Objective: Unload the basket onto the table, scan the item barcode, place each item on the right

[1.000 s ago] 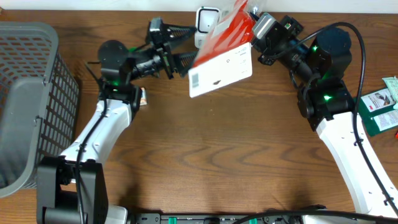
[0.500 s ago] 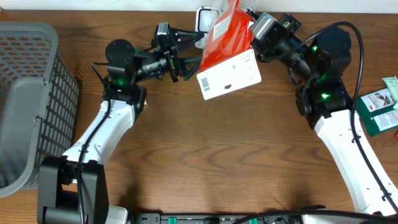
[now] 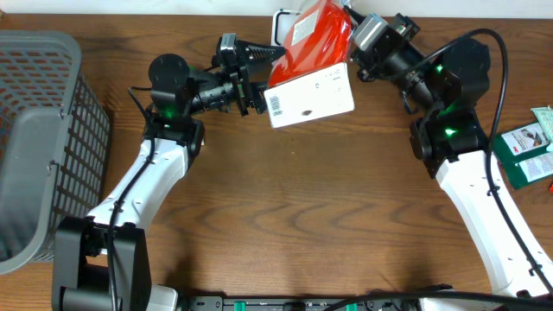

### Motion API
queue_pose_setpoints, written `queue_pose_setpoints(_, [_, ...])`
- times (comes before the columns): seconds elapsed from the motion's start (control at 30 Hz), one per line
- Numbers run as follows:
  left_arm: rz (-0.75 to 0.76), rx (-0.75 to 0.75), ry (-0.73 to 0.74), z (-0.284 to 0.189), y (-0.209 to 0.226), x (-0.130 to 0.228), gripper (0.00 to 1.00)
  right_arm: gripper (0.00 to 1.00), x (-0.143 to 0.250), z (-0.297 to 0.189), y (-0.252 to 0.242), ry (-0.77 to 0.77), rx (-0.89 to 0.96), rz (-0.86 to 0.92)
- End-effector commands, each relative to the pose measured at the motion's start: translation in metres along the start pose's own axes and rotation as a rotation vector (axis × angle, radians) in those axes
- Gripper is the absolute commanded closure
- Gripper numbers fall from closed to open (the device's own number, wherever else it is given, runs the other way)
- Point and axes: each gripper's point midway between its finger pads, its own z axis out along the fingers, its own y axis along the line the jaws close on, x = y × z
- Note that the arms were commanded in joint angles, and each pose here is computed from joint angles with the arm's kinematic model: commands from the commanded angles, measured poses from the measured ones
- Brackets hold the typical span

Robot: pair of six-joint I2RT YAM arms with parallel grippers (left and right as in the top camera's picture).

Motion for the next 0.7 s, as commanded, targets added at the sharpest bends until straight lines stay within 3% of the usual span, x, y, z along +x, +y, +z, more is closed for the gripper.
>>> queue_pose_setpoints(0.0, [0.054, 0.011, 0.027, 0.001, -0.012, 0.009, 0.25, 0.99, -0.006, 0.002, 0.004, -0.019, -0.018, 0.086])
queue_pose_setpoints(0.47, [0.060, 0.056, -0.002, 0.001, -0.025, 0.006, 0.26, 0.99, 0.024, 0.009, 0.024, 0.053, -0.089, 0.178])
queue_pose_setpoints(0.57, [0.083, 0.070, -0.005, 0.001, -0.030, 0.006, 0.34, 0.99, 0.028, 0.009, 0.026, 0.067, -0.096, 0.181])
queue_pose_setpoints(0.63, [0.083, 0.070, -0.005, 0.001, -0.030, 0.006, 0.46, 0.99, 0.030, 0.008, 0.027, 0.077, -0.102, 0.180])
queue_pose_setpoints(0.67, [0.084, 0.071, -0.007, 0.001, -0.030, 0.006, 0.59, 0.99, 0.031, 0.008, 0.028, 0.082, -0.105, 0.180])
